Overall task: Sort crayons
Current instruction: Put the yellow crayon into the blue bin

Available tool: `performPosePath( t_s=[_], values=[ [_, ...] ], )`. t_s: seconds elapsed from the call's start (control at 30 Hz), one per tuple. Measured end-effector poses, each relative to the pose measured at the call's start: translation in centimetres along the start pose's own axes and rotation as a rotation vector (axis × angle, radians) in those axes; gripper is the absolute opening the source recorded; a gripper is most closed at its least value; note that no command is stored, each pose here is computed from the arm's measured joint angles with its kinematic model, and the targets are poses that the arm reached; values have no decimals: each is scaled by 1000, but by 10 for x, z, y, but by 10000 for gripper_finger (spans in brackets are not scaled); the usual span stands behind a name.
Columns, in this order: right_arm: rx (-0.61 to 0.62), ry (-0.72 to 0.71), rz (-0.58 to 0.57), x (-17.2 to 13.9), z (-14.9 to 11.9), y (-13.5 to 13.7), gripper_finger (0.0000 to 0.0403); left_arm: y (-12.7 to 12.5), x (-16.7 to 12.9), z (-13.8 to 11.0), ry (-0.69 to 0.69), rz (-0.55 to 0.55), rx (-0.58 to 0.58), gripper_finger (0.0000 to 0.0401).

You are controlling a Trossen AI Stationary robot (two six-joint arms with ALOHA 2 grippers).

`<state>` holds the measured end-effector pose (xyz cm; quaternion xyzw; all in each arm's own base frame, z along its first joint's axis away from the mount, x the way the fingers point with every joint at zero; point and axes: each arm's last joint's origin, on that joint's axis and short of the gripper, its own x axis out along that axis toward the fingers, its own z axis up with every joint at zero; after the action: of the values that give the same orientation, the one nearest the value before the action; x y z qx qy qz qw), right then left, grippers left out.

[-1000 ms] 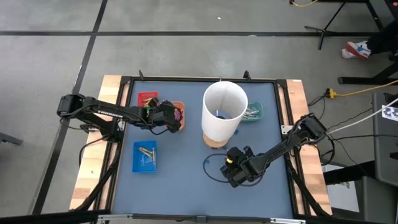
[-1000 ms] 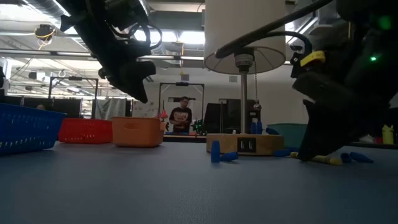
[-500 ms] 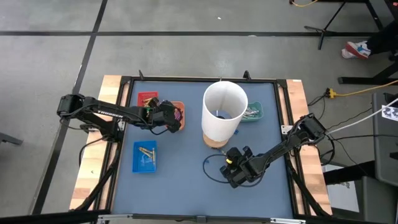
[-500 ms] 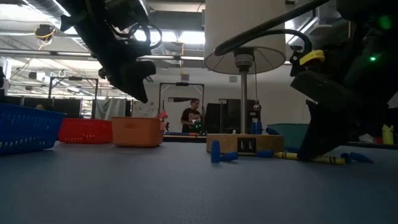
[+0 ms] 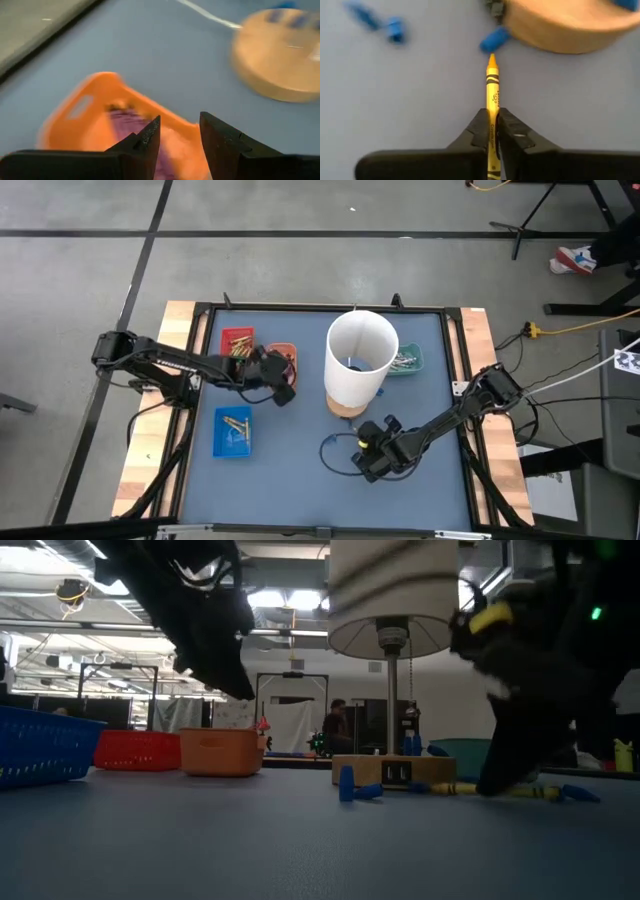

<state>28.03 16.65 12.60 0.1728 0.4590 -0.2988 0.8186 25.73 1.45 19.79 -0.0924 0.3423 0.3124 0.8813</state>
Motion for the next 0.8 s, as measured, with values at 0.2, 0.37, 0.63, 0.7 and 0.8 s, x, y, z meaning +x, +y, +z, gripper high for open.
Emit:
performPosePath(
  t_s=[0.2, 0.37, 0.63, 0.7, 0.8],
  values=[
    [-81, -27, 57, -16, 14, 18, 10, -24, -11, -4, 27, -265, 22, 121],
    [-137, -88, 108, -33, 22, 34, 18, -48, -26, -11, 34, -458, 73, 121],
    [-176, -223, 163, -53, 38, 52, 20, -81, -57, -30, 1, -633, 164, 121],
    [-179, -254, 196, -56, 41, 56, 21, -87, -65, -34, -9, -670, 181, 121],
    [-195, -296, 250, -58, 44, 63, 21, -95, -75, -39, -36, -722, 202, 121]
  ],
)
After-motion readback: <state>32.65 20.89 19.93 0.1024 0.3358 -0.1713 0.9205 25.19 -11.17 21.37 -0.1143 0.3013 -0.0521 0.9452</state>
